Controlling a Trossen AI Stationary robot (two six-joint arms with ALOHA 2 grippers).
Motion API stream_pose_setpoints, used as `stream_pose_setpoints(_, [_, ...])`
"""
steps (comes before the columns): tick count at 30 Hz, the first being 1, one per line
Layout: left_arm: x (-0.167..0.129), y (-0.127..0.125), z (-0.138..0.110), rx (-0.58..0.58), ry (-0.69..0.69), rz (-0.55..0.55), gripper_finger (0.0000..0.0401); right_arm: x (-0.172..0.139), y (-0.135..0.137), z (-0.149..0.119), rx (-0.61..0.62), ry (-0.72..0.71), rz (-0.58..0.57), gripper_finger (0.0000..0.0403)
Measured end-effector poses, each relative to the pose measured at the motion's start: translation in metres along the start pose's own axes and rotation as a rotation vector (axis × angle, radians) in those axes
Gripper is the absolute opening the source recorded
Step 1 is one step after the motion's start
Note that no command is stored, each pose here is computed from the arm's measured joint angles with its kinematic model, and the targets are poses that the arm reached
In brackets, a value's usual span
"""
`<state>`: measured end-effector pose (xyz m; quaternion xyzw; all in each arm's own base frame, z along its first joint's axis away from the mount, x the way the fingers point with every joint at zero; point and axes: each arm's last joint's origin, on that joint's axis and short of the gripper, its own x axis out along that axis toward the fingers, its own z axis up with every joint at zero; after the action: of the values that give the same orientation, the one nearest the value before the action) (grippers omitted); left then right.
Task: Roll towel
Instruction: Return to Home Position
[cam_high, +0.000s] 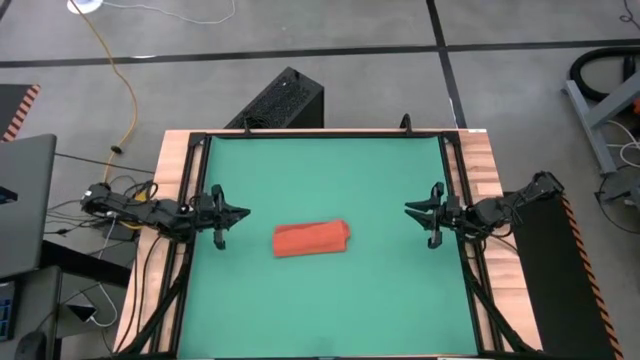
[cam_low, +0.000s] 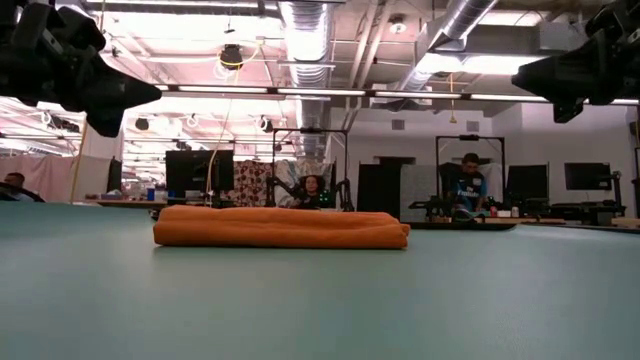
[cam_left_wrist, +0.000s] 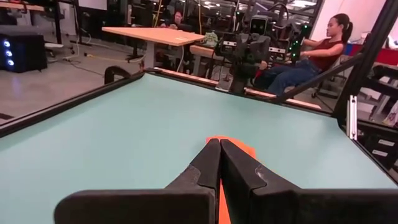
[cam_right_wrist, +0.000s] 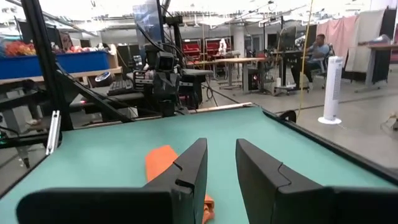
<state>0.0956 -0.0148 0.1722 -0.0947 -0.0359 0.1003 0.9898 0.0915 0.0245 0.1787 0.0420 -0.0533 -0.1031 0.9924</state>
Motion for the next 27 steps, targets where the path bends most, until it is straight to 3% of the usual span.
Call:
stream_pose_setpoints(7, [0.0000,0.0000,-0.0002,-0.045,0.001,-0.002,0.0000,0.0001,-0.0002,-0.0019,0.123,0.016,-0.004,0.0107])
stream_pose_setpoints(27, [0.0001,0.0000,-0.0006,-0.046,0.001,-0.001,0.0000,0.0000,-0.0002,-0.0019,0.125,0.016,-0.002,0.0107])
